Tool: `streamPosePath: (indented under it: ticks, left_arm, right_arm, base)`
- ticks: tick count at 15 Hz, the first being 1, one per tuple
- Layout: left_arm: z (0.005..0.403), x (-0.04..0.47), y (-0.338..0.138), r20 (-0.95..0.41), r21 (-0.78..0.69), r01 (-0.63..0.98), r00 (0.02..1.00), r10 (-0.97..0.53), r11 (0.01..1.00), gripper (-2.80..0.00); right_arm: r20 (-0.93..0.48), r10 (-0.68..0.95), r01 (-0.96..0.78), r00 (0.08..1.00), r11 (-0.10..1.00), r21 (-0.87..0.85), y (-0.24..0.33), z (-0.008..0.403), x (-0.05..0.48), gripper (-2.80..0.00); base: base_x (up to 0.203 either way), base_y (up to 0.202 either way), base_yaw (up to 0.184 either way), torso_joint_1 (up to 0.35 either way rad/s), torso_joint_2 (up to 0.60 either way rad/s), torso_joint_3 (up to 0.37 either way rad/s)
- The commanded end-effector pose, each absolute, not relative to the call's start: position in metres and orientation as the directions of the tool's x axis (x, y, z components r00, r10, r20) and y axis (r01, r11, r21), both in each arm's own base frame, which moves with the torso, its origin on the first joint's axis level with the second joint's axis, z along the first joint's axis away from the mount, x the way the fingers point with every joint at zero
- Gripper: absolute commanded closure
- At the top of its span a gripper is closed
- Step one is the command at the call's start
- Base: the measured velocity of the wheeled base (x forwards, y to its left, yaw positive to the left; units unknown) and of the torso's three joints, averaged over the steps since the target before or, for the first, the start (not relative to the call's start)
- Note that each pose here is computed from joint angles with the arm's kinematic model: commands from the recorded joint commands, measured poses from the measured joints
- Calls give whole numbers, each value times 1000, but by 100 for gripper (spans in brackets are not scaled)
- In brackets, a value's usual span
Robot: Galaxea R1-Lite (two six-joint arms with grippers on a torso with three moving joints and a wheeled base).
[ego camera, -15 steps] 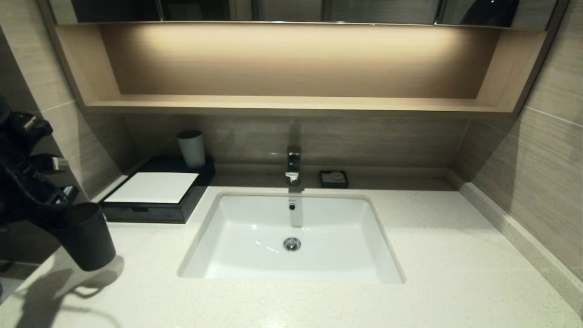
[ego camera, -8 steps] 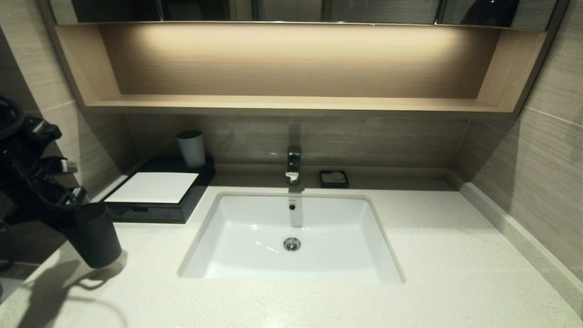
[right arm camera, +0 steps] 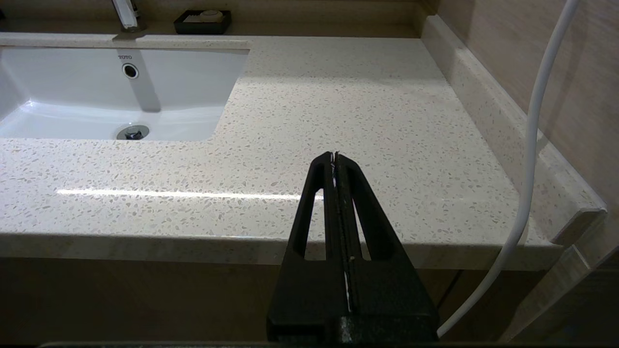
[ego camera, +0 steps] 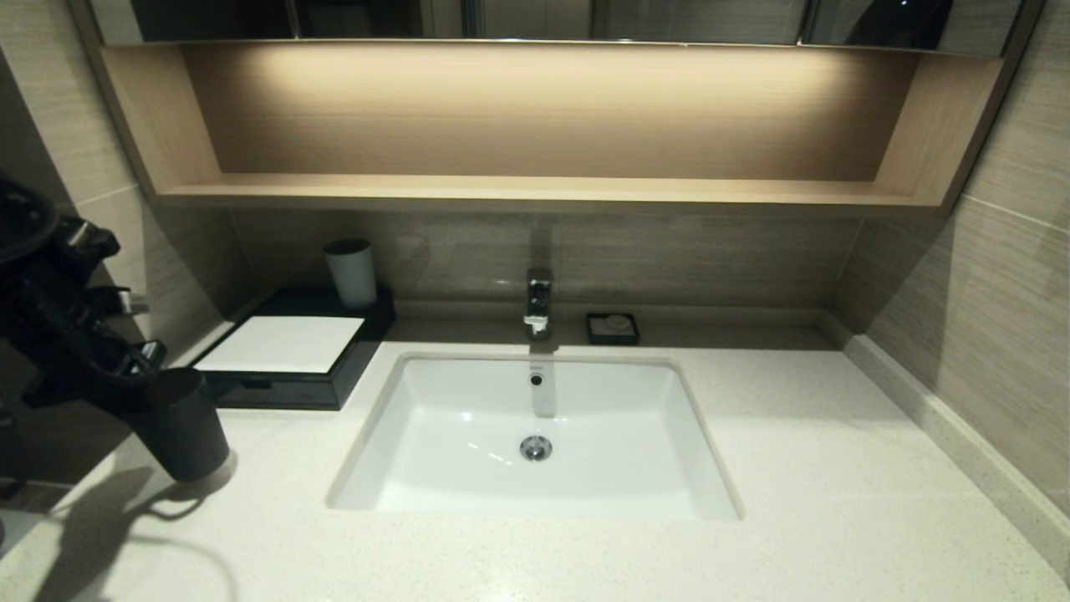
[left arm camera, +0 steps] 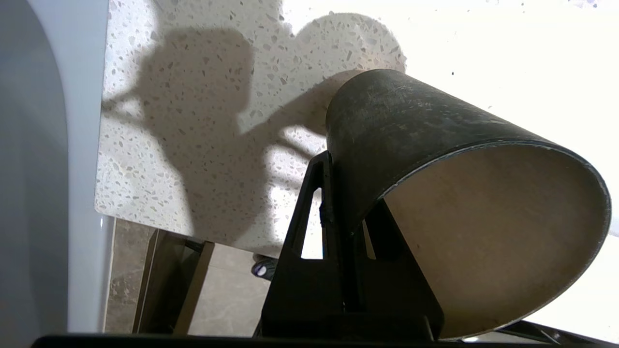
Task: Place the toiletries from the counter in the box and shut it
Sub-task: Place the cup on the table
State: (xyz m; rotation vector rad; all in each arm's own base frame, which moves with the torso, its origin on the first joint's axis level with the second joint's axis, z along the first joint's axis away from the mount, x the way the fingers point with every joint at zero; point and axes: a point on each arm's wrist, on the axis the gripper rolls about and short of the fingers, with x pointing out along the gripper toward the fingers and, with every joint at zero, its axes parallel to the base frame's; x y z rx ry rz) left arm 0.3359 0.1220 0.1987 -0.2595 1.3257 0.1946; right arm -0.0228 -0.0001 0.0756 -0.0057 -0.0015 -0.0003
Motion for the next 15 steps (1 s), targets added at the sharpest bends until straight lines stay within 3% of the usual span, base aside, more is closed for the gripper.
streamPosePath:
  ticks: [1, 9, 15]
  left_arm:
    - [197, 337, 122, -974, -75, -286, 228, -9, 955, -280]
    - [193, 339, 123, -974, -75, -283, 226, -10, 956, -280]
    - [244, 312, 113, -924, -76, -270, 380, 33, 960, -280]
  right_arm:
    - [3, 0, 0, 1000, 1000, -6, 0, 76, -23, 0]
    - [0, 1, -1, 1000, 1000, -6, 0, 75, -23, 0]
    - [1, 0, 0, 1000, 1000, -6, 0, 75, -23, 0]
  base:
    - [0, 0, 0, 0, 0, 0]
    - [0, 0, 0, 0, 0, 0]
    - [0, 0, 0, 0, 0, 0]
